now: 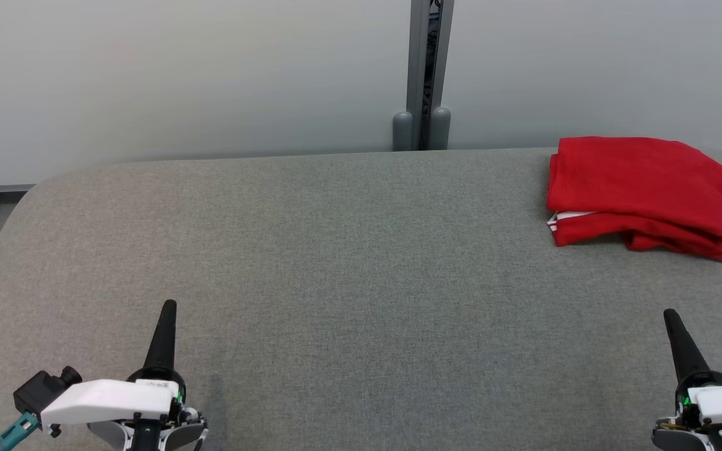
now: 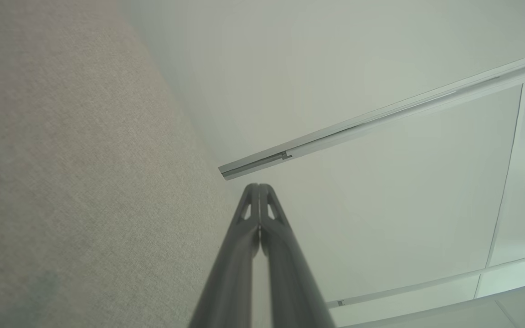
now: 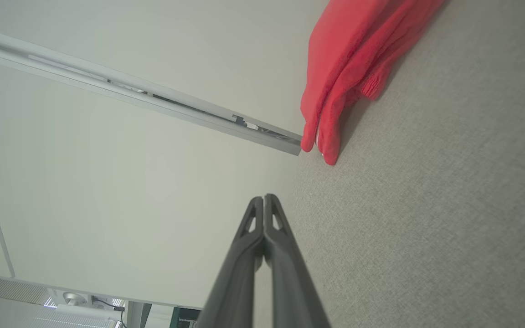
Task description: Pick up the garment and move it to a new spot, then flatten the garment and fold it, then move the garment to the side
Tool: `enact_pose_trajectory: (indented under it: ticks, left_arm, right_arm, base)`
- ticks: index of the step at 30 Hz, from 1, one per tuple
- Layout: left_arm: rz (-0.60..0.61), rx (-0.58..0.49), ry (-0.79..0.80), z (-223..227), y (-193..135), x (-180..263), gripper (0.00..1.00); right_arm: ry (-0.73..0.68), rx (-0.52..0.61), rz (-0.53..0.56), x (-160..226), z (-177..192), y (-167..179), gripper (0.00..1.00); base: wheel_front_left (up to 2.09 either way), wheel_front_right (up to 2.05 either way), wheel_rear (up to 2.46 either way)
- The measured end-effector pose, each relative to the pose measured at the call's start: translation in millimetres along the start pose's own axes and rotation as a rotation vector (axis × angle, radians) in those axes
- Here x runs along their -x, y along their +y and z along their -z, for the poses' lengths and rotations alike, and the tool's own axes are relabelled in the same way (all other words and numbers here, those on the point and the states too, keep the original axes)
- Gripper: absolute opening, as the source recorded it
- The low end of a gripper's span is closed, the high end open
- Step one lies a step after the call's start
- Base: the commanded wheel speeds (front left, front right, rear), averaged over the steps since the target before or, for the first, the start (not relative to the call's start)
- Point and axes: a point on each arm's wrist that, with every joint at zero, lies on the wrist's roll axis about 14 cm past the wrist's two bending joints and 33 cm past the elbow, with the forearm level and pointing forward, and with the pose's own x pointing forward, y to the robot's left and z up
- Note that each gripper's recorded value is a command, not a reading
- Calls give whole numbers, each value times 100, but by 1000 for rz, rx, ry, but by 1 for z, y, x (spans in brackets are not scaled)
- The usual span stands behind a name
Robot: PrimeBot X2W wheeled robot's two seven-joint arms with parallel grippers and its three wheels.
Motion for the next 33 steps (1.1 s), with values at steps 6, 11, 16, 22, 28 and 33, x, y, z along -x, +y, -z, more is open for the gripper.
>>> enact_pose_trajectory:
  ticks: [6, 11, 16, 22, 28, 33]
  left_arm:
    - [4, 49, 2, -1, -1, -2, 0]
    - [17, 96, 2, -2, -5, -5, 0]
    - [17, 134, 4, -3, -5, -6, 0]
    - [27, 173, 6, -4, -7, -8, 0]
    - [36, 216, 7, -5, -9, -10, 0]
    - [38, 239, 9, -5, -10, -11, 0]
  right_arm:
    - [-3, -53, -2, -1, -3, 1, 0]
    - [-3, -100, -5, -3, -5, 1, 0]
    - [-4, -140, -1, -3, -6, 0, 0]
    - [-8, -188, -1, -3, -8, -1, 0]
    - [-13, -231, -7, -5, -12, 1, 0]
    - [-16, -257, -13, -6, -14, 2, 0]
  base:
    - [0, 0, 0]
    - [0, 0, 0]
    - [0, 0, 0]
    - [0, 0, 0]
    - [0, 0, 0]
    - [0, 0, 0]
